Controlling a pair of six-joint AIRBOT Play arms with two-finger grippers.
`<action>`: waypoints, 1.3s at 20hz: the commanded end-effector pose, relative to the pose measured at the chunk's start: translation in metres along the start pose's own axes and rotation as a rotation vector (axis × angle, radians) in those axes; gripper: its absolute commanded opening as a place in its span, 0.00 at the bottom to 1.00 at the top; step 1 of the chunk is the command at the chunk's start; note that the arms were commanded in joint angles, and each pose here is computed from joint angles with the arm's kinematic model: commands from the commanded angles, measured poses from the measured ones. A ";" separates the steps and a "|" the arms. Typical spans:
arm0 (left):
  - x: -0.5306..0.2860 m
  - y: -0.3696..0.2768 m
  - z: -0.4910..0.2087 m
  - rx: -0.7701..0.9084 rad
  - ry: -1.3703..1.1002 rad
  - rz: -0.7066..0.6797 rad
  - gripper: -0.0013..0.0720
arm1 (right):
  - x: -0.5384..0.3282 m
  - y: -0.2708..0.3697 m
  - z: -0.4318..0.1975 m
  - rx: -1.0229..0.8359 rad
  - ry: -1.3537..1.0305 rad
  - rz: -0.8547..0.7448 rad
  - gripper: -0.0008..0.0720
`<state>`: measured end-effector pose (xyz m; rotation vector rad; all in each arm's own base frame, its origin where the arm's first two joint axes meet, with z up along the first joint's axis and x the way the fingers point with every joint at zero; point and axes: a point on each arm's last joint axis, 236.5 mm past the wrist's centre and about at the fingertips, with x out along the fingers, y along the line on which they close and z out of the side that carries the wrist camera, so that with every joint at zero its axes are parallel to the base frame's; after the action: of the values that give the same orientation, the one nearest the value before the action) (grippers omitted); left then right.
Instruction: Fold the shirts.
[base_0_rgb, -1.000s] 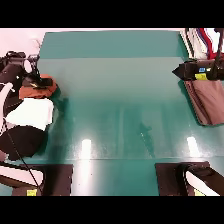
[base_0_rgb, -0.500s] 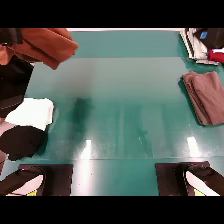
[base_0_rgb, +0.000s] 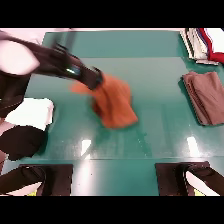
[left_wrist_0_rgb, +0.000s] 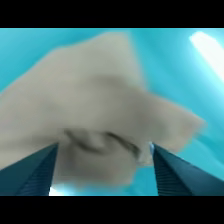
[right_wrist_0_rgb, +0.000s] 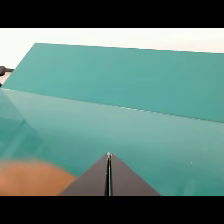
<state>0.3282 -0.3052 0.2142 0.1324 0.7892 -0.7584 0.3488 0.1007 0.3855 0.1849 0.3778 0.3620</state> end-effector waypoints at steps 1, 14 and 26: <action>0.060 -0.042 -0.002 -0.049 0.000 -0.144 0.93 | -0.003 0.001 -0.001 -0.003 0.007 0.002 0.03; 0.172 0.188 -0.152 -0.599 0.436 -0.061 0.93 | 0.002 -0.001 -0.033 0.001 0.146 -0.001 0.04; 0.179 0.199 -0.139 -0.549 0.386 -0.035 0.05 | 0.050 -0.115 -0.357 0.402 0.906 -0.203 0.82</action>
<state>0.4554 -0.2091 -0.0442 -0.2510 1.3563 -0.5244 0.3266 0.0680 0.1012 0.2916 1.1468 0.2174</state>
